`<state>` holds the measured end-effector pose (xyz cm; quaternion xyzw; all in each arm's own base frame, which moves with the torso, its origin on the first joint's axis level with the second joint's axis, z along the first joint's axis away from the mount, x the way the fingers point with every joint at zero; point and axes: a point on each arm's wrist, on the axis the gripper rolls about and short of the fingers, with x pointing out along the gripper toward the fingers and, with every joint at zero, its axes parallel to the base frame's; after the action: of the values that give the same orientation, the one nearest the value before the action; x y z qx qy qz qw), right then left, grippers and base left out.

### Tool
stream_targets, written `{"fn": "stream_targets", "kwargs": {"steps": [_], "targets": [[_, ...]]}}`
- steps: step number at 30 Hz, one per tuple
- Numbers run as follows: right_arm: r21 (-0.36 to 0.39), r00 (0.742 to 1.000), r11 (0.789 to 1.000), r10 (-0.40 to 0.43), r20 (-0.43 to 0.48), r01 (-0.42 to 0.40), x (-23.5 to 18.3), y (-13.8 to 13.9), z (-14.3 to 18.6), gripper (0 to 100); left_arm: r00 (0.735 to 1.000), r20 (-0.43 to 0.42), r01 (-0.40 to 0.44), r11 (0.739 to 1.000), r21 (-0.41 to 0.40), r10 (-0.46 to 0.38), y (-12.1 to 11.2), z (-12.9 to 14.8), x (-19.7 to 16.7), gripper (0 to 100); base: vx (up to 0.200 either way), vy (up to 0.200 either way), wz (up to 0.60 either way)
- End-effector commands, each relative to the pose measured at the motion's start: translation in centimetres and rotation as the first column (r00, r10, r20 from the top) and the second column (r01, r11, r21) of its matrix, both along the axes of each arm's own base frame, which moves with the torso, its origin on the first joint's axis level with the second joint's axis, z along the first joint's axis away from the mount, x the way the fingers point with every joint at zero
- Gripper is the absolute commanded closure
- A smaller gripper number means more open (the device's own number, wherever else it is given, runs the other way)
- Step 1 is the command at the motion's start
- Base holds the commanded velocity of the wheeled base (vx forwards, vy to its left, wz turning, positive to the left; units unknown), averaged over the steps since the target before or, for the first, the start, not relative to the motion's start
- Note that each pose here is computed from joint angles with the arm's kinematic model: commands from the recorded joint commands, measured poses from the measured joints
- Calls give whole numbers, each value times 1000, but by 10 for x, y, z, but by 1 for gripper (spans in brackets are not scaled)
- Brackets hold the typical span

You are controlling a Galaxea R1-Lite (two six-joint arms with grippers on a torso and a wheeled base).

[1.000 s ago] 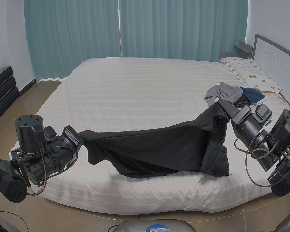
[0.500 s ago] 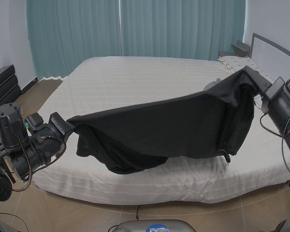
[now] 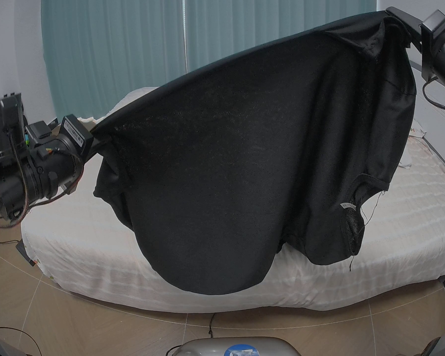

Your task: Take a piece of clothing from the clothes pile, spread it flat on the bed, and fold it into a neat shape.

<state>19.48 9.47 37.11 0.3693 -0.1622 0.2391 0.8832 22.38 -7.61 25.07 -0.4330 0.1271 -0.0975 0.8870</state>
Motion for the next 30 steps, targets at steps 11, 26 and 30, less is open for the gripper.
{"fn": "stream_targets", "kwargs": {"steps": [11,26,30], "targets": [[-81,969,984,-174,-177,162,168,11,-90,100,990,-138,-39,999,23,42,5,-23,85,100,127,0,0],[-94,955,974,-222,-198,207,223,26,-139,100,976,-211,-41,998,37,48,-6,-73,170,100,200,0,0],[-115,948,972,-227,-222,205,233,29,-156,100,970,-238,-43,998,43,53,-9,-90,185,100,200,0,0]]}}
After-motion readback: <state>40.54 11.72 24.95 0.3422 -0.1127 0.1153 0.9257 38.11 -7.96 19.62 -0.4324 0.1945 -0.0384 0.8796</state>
